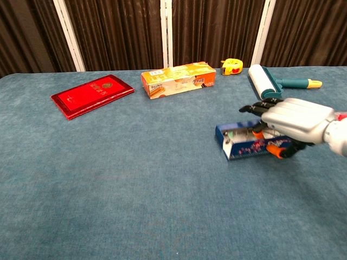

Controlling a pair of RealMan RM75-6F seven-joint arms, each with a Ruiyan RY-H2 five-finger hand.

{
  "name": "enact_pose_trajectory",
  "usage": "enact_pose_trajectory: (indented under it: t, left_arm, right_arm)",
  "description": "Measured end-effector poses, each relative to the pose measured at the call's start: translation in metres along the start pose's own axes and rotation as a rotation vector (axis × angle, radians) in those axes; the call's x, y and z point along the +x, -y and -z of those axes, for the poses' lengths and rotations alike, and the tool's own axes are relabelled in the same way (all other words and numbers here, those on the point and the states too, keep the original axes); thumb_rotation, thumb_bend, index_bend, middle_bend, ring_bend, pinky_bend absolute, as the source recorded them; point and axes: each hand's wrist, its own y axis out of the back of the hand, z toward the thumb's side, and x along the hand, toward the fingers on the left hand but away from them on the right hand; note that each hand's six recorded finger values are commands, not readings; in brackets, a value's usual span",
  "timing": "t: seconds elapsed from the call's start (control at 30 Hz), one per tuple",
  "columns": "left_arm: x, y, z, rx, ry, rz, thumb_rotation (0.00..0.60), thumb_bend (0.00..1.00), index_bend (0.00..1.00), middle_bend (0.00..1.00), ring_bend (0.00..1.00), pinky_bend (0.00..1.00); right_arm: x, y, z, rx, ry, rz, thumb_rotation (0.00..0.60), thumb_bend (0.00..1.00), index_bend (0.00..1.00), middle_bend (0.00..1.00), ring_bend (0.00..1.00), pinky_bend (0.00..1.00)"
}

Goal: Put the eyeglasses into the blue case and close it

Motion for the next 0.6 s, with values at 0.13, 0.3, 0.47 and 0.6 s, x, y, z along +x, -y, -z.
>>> enact_pose_trajectory:
  t: [0.13, 0.3, 0.47, 0.6]
  left_arm:
    - [0.0, 0.0, 0.0, 0.0, 0.0, 0.0, 0.6, 0.0, 0.0, 0.0, 0.0, 0.0]
    - [-0.001, 0.0, 0.0, -0.003, -0.003, -0.001, 0.6, 0.0, 0.0, 0.0, 0.0, 0.0]
    - [0.0, 0.0, 0.001, 0.0, -0.003, 0.003, 0.6, 0.0, 0.0, 0.0, 0.0, 0.0]
    - [0.0, 0.001, 0.0, 0.002, -0.001, 0.006, 0.6, 0.0, 0.0, 0.0, 0.0, 0.0]
  right_arm:
    - [0.023, -0.006, -0.007, 0.021, -0.087, 0.0, 0.6, 0.49, 0.67, 0.02, 0.0, 0.0]
    - [0.054, -0.02, -0.014, 0.078, -0.21, -0.01, 0.6, 0.49, 0.67, 0.02, 0.0, 0.0]
    - [0.064, -0.036, -0.025, 0.154, -0.296, 0.006, 0.6, 0.49, 0.67, 0.0, 0.0, 0.0]
    - [0.057, -0.038, -0.033, 0.201, -0.323, -0.001, 0.6, 0.49, 0.67, 0.0, 0.0, 0.0]
